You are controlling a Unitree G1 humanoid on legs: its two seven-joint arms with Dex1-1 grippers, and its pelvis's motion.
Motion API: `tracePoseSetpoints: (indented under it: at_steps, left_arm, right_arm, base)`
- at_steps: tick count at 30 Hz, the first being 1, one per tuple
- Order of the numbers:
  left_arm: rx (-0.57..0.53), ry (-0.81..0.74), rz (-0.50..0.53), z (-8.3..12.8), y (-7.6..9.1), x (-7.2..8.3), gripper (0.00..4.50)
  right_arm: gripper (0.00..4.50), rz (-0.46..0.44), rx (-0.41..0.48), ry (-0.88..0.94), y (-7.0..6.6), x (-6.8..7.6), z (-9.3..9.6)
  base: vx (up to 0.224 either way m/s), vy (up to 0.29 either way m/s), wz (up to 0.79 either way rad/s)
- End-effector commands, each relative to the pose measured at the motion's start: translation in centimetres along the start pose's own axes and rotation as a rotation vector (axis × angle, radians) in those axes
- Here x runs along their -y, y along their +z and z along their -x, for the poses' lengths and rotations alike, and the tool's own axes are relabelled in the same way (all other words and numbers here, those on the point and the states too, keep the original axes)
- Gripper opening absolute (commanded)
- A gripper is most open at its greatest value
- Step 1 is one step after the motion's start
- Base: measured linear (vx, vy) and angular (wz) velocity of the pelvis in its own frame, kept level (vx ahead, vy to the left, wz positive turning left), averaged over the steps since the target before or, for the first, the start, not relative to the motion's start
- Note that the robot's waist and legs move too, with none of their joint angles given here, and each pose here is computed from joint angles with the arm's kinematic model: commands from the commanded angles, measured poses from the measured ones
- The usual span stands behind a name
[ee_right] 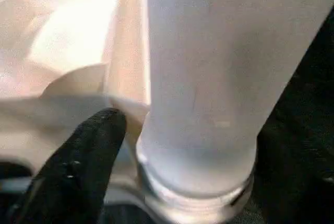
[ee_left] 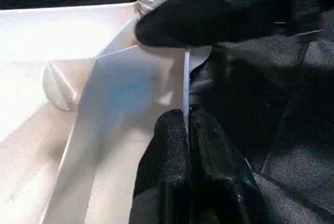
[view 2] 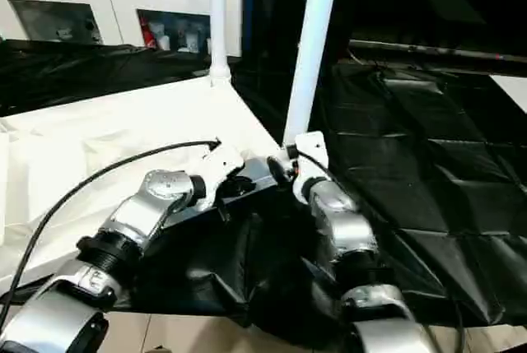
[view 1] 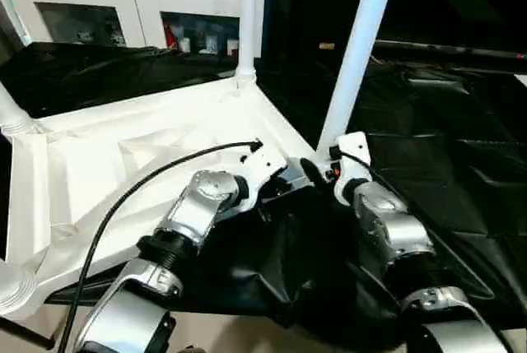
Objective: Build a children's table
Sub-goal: Rotate leg to tighten
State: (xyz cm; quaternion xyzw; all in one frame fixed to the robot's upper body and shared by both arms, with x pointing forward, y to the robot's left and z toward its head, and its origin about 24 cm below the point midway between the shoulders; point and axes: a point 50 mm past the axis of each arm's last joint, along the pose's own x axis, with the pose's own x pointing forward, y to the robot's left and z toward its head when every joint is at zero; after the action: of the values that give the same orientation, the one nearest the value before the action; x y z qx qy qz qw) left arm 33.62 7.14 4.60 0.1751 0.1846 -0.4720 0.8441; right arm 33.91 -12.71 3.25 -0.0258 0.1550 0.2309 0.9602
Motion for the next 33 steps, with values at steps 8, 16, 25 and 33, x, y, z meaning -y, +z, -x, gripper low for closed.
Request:
tracePoseSetpoints:
  at_steps: [8,16,25,33]
  left_arm:
    - [0.058,-0.13,-0.044,2.6,-0.8,-0.7,0.0]
    - [0.04,-0.34,-0.082,5.6,-1.8,-0.6,0.0]
    - [0.042,-0.357,-0.087,5.9,-1.9,-0.5,0.0]
    - [0.045,-0.371,-0.084,6.0,-1.9,-0.4,0.0]
  right_arm:
    - [3.86,0.158,-0.023,0.414,0.5,-0.7,2.4]
    - [3.86,0.239,-0.061,0.563,0.9,0.7,4.4]
    - [3.86,0.255,-0.073,0.626,0.9,0.4,4.8]
    - [3.16,0.235,-0.063,0.657,0.9,0.0,4.8]
  base:
    - [0.0,0.0,0.0]
    - [0.0,0.0,0.0]
    - [0.0,0.0,0.0]
    - [0.0,0.0,0.0]
